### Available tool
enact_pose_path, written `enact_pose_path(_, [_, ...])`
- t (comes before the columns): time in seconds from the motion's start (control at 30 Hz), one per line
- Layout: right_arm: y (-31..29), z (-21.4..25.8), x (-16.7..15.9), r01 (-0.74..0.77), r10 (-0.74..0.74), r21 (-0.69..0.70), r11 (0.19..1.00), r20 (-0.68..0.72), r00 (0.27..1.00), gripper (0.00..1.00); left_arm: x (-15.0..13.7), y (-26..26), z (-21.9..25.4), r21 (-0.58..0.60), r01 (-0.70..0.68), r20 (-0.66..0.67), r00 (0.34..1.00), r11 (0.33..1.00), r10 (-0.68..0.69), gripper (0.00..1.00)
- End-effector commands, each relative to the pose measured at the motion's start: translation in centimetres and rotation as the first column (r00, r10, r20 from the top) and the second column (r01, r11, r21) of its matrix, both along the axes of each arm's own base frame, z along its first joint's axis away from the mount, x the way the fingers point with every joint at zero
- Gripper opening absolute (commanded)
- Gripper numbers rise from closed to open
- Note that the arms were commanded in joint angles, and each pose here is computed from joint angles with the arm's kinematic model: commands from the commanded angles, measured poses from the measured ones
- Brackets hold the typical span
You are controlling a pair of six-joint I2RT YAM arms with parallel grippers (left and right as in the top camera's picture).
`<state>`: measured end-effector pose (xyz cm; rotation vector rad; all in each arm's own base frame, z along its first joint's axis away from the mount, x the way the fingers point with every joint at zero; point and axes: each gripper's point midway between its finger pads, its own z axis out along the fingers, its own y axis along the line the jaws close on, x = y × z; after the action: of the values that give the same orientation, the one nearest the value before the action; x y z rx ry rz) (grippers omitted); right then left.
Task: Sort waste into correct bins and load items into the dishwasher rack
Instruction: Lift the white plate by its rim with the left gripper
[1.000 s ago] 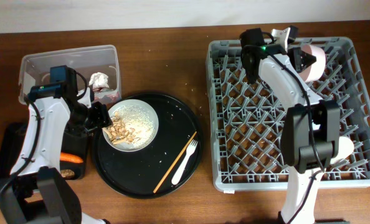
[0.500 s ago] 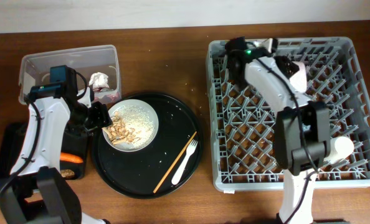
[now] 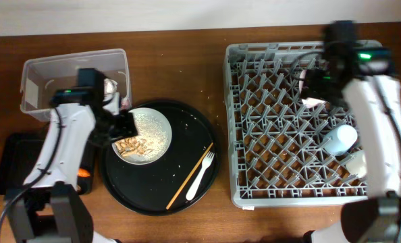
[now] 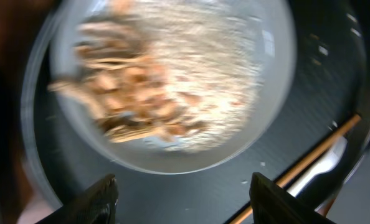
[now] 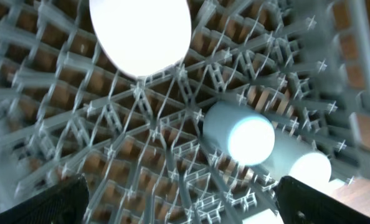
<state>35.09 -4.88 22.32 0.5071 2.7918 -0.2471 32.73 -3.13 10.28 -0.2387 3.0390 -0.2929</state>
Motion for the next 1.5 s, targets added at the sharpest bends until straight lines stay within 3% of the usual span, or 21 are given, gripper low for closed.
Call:
enact_pose_path(0.0, [1.5,-0.3,-2.4,-0.083,0.098,0.191,0.978,-0.068,0.993,0.98,0.3,-5.2,0.9,-0.012,0.142,0.065,0.988,0.990,-0.141,0.67])
enact_pose_path(0.1, [2.2,-0.5,-3.0,-0.087,0.109,0.233,0.969,-0.084,0.990,0.98,1.0,-9.0,0.9,-0.029,0.166,0.116,0.980,0.986,-0.161,0.66])
enact_pose_path(0.17, [3.0,-0.5,-3.2,-0.109,0.136,0.242,0.964,-0.096,0.986,0.99,2.0,-11.5,-0.2,-0.015,0.088,0.134,0.987,0.996,-0.085,0.66])
enact_pose_path(0.3, [3.3,-0.5,-3.4,-0.117,0.146,0.244,0.963,-0.103,0.984,0.98,3.3,-13.5,-3.2,0.000,0.077,0.134,0.988,0.997,-0.077,0.66])
enact_pose_path(0.5, [3.3,-0.6,-3.4,-0.116,0.146,0.245,0.963,-0.105,0.984,0.98,5.7,-12.4,-6.3,0.094,0.004,0.165,0.986,0.996,-0.019,0.65])
enact_pose_path(0.7, [3.3,-0.6,-3.5,-0.116,0.146,0.245,0.962,-0.105,0.984,0.99,6.0,-11.8,-6.3,0.110,-0.077,0.178,0.982,0.991,0.057,0.63])
enact_pose_path(1.03, [3.3,-0.6,-3.4,-0.116,0.145,0.245,0.963,-0.105,0.984,0.98,5.4,-11.5,-10.0,0.146,-0.067,0.103,0.993,0.987,0.052,0.60])
enact_pose_path(1.13, [3.3,-0.6,-3.4,-0.116,0.145,0.245,0.963,-0.105,0.984,0.98,5.2,-11.5,-10.1,0.150,-0.065,0.096,0.994,0.987,0.051,0.50])
enact_pose_path(1.27, [3.3,-0.6,-3.4,-0.116,0.145,0.245,0.963,-0.105,0.984,0.98,5.4,-11.6,-10.1,0.146,-0.066,0.103,0.993,0.987,0.052,0.48])
enact_pose_path(1.4, [3.3,-0.6,-3.4,-0.116,0.145,0.245,0.963,-0.105,0.984,0.98,4.9,-11.3,-10.2,0.158,-0.063,0.081,0.995,0.986,0.051,0.19])
enact_pose_path(1.47, [3.3,-0.6,-3.4,-0.116,0.145,0.245,0.963,-0.105,0.984,0.98,4.3,-11.1,-10.3,0.167,-0.060,0.061,0.997,0.984,0.050,0.11])
